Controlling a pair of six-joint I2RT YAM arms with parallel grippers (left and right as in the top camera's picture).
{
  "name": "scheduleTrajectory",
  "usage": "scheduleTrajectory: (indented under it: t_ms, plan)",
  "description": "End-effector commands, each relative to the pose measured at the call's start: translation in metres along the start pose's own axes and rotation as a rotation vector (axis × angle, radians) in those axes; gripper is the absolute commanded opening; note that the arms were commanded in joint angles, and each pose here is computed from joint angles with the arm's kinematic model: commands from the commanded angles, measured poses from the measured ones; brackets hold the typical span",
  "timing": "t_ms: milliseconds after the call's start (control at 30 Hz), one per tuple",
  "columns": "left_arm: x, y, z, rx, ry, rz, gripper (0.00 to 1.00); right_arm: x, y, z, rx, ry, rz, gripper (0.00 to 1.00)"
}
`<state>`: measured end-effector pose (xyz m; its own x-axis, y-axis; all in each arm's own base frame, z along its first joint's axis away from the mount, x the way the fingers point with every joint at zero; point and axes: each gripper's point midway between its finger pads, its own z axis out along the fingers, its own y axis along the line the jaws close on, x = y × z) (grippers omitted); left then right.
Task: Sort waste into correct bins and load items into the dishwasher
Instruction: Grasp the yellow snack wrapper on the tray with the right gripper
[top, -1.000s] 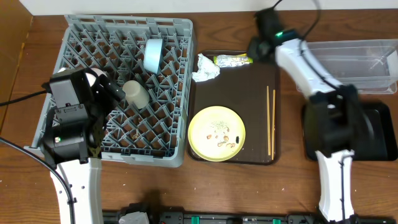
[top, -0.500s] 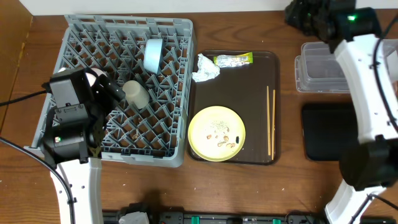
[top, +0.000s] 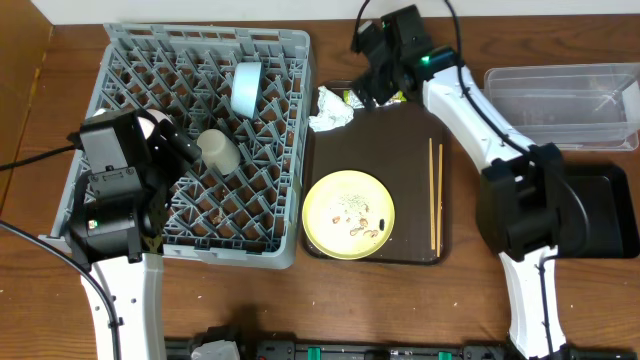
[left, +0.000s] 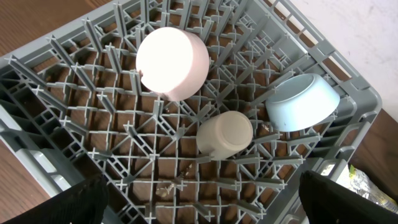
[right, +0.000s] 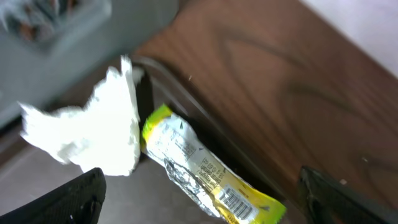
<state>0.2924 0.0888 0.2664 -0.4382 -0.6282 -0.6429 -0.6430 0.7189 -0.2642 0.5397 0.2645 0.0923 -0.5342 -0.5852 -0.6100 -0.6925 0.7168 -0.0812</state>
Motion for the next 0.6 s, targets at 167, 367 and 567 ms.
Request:
scheduleTrajectory:
  t_ms: [167,367,567]
  plan:
    - [-0.001,0.003,0.001,-0.014,-0.001,-0.004,0.98,0.034,0.029,0.028,-0.129,0.083,-0.212,0.86]
    - [-0.001,0.003,0.001,-0.014,-0.001,-0.004,0.98,0.051,0.026,0.042,-0.15,0.113,-0.193,0.87]
    - [-0.001,0.003,0.001,-0.014,-0.001,-0.004,0.98,0.07,0.006,0.053,-0.139,0.14,-0.153,0.87]
